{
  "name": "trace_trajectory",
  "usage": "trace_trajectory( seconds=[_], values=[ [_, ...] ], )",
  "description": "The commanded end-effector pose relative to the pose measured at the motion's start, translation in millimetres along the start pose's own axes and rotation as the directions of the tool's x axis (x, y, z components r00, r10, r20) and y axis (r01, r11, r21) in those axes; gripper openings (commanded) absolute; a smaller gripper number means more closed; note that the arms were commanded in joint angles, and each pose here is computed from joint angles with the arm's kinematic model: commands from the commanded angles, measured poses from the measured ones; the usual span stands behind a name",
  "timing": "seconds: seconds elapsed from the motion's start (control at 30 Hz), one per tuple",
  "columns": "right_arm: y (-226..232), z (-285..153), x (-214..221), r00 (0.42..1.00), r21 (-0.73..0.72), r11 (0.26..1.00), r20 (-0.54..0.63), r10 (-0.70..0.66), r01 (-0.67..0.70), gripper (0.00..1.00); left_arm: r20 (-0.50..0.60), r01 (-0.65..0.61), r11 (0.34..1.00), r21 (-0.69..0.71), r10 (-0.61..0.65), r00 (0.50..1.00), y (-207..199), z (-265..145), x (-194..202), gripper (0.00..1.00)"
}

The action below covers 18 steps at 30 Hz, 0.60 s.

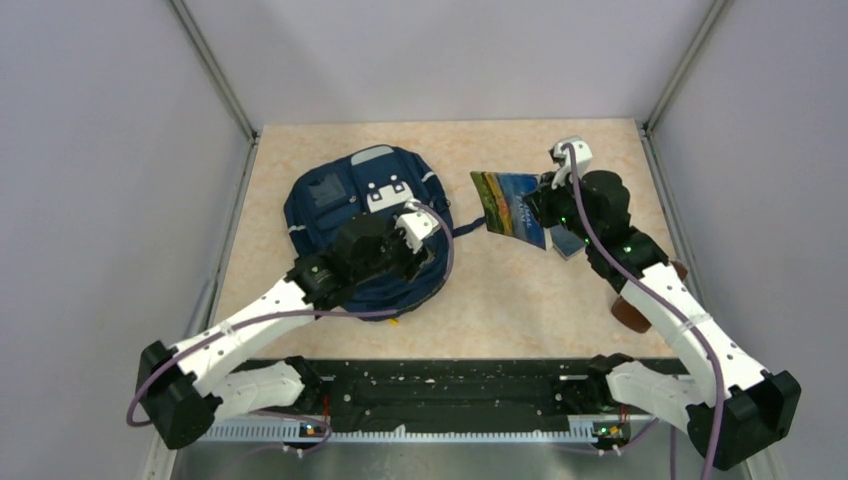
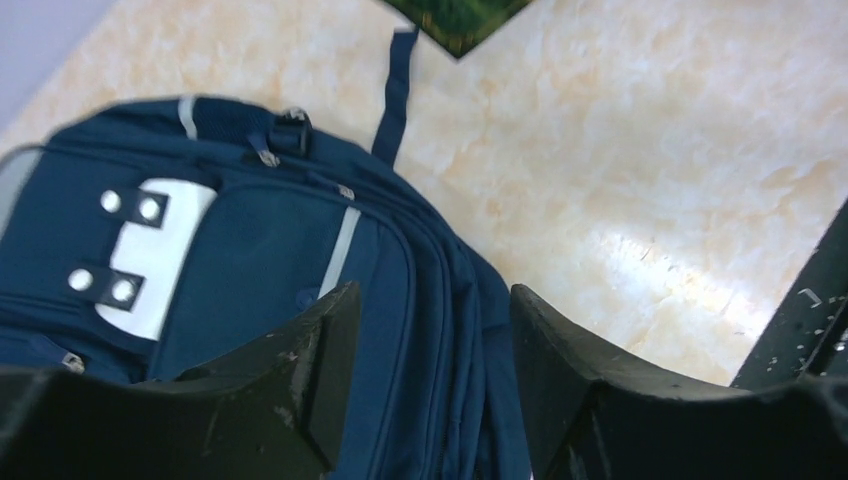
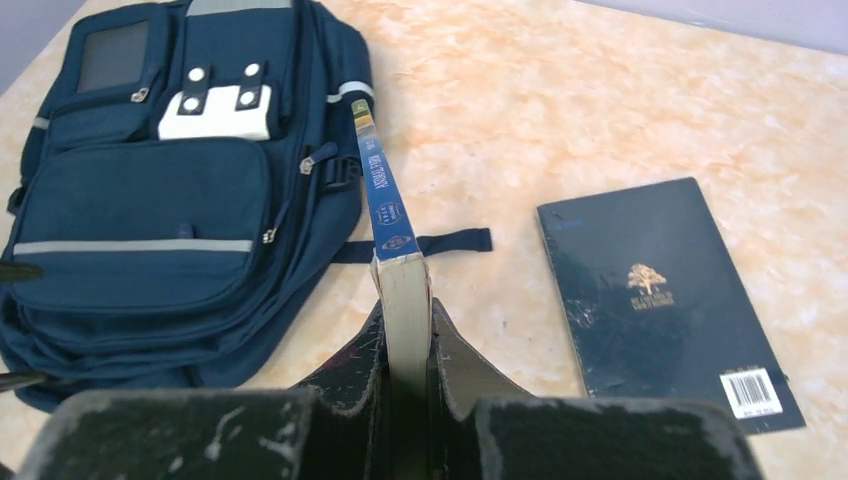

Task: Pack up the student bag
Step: Pick up the book from the center of the board.

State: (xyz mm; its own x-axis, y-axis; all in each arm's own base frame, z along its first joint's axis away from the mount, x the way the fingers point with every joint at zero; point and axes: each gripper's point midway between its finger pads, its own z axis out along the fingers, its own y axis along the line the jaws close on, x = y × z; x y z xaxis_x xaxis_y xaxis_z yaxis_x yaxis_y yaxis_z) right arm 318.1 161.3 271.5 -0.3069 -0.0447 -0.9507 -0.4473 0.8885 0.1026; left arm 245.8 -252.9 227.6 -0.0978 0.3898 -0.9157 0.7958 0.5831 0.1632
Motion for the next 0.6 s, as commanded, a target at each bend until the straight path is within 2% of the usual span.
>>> trace_trajectory(
  seconds=[0.0,0.3,0.43,0.57],
  values=[
    [-12,-18,-44,0.983,0.095,0.991,0.169,0.073,-0.09,0.0,-0.077,0.045,0.997,-0.058,-0.05,0.996,7,21,20,0.6],
    [-13,-25,-40,0.977,0.096,0.99,0.197,0.081,-0.101,0.0,-0.241,0.094,0.995,0.018,-0.087,0.967,-12,44,66,0.55],
    [-11,-25,-37,0.977,0.083,0.991,0.194,0.086,-0.103,0.0,-0.317,0.12,0.993,-0.014,-0.118,0.941,-11,50,85,0.49],
    [-9,-23,-34,0.976,0.068,0.992,0.194,0.095,-0.11,0.0,-0.379,0.137,0.99,-0.042,-0.143,0.914,-9,55,97,0.48]
  ],
)
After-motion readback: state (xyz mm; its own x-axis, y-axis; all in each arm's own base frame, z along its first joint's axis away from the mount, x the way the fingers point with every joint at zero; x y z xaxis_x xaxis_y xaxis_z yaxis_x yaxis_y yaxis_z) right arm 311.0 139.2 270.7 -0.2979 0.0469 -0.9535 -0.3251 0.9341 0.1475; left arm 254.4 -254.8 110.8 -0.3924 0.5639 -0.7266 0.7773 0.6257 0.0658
